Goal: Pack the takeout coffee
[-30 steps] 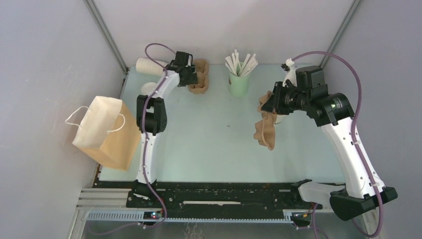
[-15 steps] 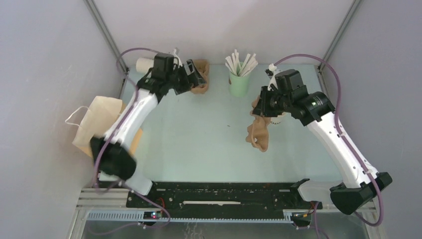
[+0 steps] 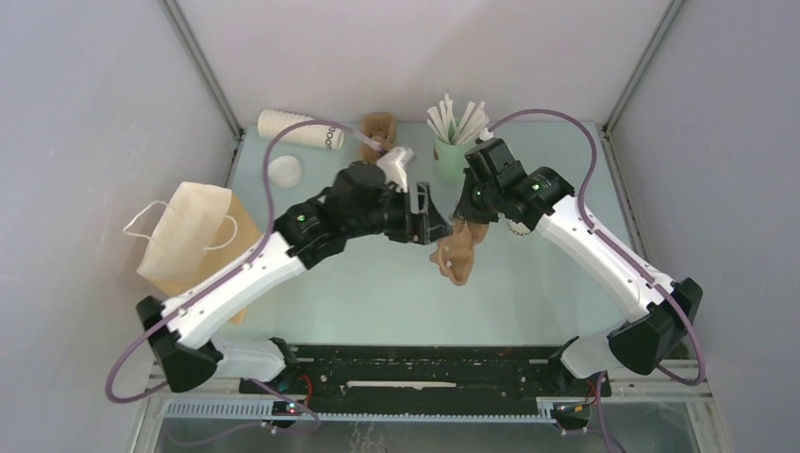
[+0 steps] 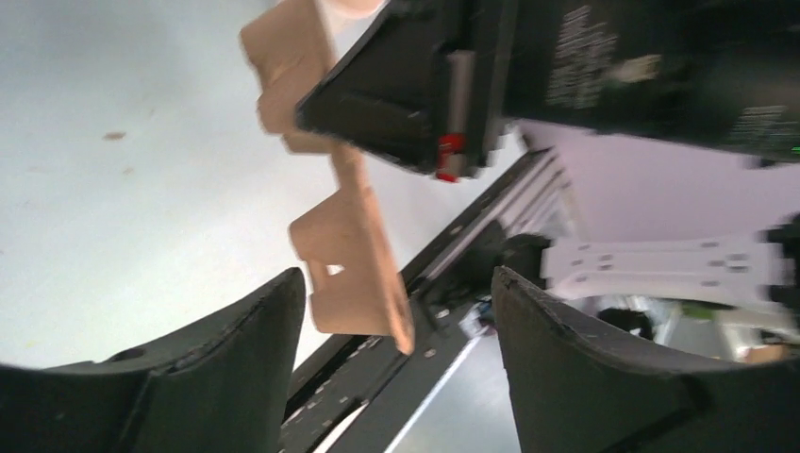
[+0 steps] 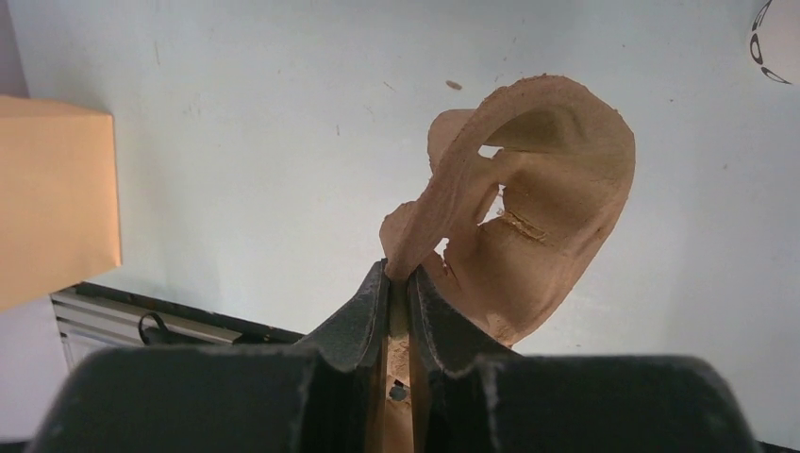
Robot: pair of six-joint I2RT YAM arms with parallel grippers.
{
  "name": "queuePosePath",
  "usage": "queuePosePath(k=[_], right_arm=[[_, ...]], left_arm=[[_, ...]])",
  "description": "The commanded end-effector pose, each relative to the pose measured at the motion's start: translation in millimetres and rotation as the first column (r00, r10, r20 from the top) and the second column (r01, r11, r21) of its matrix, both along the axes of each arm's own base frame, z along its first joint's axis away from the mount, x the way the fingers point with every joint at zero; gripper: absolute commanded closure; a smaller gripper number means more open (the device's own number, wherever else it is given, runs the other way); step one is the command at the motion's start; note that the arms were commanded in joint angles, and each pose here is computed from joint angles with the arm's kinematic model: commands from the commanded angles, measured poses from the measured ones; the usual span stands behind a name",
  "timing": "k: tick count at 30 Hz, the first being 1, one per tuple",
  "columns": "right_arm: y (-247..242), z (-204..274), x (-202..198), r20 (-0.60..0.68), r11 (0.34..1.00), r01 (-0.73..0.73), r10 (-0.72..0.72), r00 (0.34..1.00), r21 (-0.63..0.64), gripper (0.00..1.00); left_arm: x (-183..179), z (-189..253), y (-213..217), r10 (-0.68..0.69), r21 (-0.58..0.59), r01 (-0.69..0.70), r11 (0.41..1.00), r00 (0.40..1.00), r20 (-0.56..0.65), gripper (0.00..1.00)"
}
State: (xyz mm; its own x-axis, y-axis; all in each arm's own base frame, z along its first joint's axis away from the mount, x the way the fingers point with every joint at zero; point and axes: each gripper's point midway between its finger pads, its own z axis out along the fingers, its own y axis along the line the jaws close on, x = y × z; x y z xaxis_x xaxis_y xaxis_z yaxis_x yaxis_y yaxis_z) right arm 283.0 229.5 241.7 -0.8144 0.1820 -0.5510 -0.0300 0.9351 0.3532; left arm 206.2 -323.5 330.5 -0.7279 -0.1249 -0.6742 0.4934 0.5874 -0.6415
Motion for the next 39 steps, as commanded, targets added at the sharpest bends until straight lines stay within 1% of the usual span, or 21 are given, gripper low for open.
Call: queuePosePath(k=[1,6,7,10,13,15,17,18,19,20,21,22,23,26,29,30,32,35,38,39], right_arm=[[11,34,13,0.081,0.993,0.077,-0.085,0.993,0.088,0.84],[19,40,17,0.081,0.99,0.101,-0.109,0.991,0.097,0.84],[21,39,17,0.076,0.99,0.104,-0.111,0.991,0.096,0.84],[25,36,15,0.057,0.989,0.112,-0.118,0.991,0.094,0.84],[29,37,14,0.051,0.989,0.105,-0.111,0.992,0.1,0.84],[31,40,13,0.048,0.991,0.093,-0.098,0.994,0.099,0.8],[32,45,13,0.058,0.993,0.065,-0.071,0.996,0.103,0.72],[33,49,13,0.067,0.993,0.047,-0.054,0.996,0.106,0.66],[34,54,12,0.077,0.994,0.025,-0.033,0.996,0.107,0.56],[36,58,11,0.081,0.993,-0.015,0.006,0.997,0.116,0.41],[36,69,10,0.094,0.99,-0.062,0.05,0.994,0.126,0.19],[34,75,8,0.088,0.987,-0.086,0.075,0.993,0.136,0.04],[29,79,6,0.088,0.986,-0.101,0.09,0.992,0.13,0.01],[15,84,-6,0.085,0.971,-0.183,0.171,0.981,0.155,0.0],[2,86,-15,0.138,0.926,-0.284,0.256,0.957,0.251,0.01],[-9,91,-16,0.17,0.907,-0.301,0.26,0.951,0.296,0.02],[-27,85,-17,0.171,0.89,-0.297,0.251,0.953,0.347,0.04],[-45,73,-20,0.197,0.879,-0.32,0.265,0.944,0.354,0.07],[-58,56,-22,0.129,0.894,-0.272,0.241,0.962,0.355,0.11],[-56,58,-24,0.128,0.881,-0.28,0.25,0.96,0.381,0.14]], left_arm=[[2,-24,7,-0.045,0.246,0.028,0.969,0.997,0.066,0.26],[0,-36,0,-0.098,0.286,0.078,0.955,0.994,0.054,0.32],[2,-38,-1,-0.095,0.296,0.075,0.952,0.994,0.054,0.36],[12,-45,7,-0.053,0.372,0.029,0.928,0.997,0.053,0.54],[26,-46,23,0.01,0.448,-0.055,0.893,0.995,0.101,0.74],[29,-48,29,0.013,0.476,-0.072,0.877,0.992,0.125,0.84],[31,-52,34,0.018,0.488,-0.084,0.869,0.99,0.139,0.92],[32,-52,36,0.016,0.489,-0.085,0.868,0.989,0.144,0.96],[33,-52,37,0.01,0.487,-0.083,0.869,0.989,0.151,0.98],[36,-52,41,0.013,0.487,-0.088,0.869,0.988,0.155,1.0],[39,-51,45,0.022,0.485,-0.095,0.87,0.988,0.154,1.0],[41,-49,49,0.027,0.476,-0.094,0.874,0.989,0.147,1.0],[42,-47,51,0.022,0.461,-0.087,0.883,0.989,0.144,1.0],[41,-43,56,0.0,0.424,-0.064,0.903,0.989,0.148,1.0],[23,-34,45,-0.106,0.341,0.05,0.939,0.983,0.148,1.0],[16,-32,40,-0.148,0.31,0.096,0.946,0.978,0.149,1.0],[4,-27,34,-0.193,0.26,0.151,0.954,0.97,0.146,1.0],[0,-31,36,-0.171,0.221,0.137,0.966,0.975,0.145,1.0],[-1,-27,38,-0.131,0.177,0.103,0.979,0.98,0.149,1.0],[-2,-24,38,-0.129,0.162,0.104,0.981,0.981,0.148,1.0]])
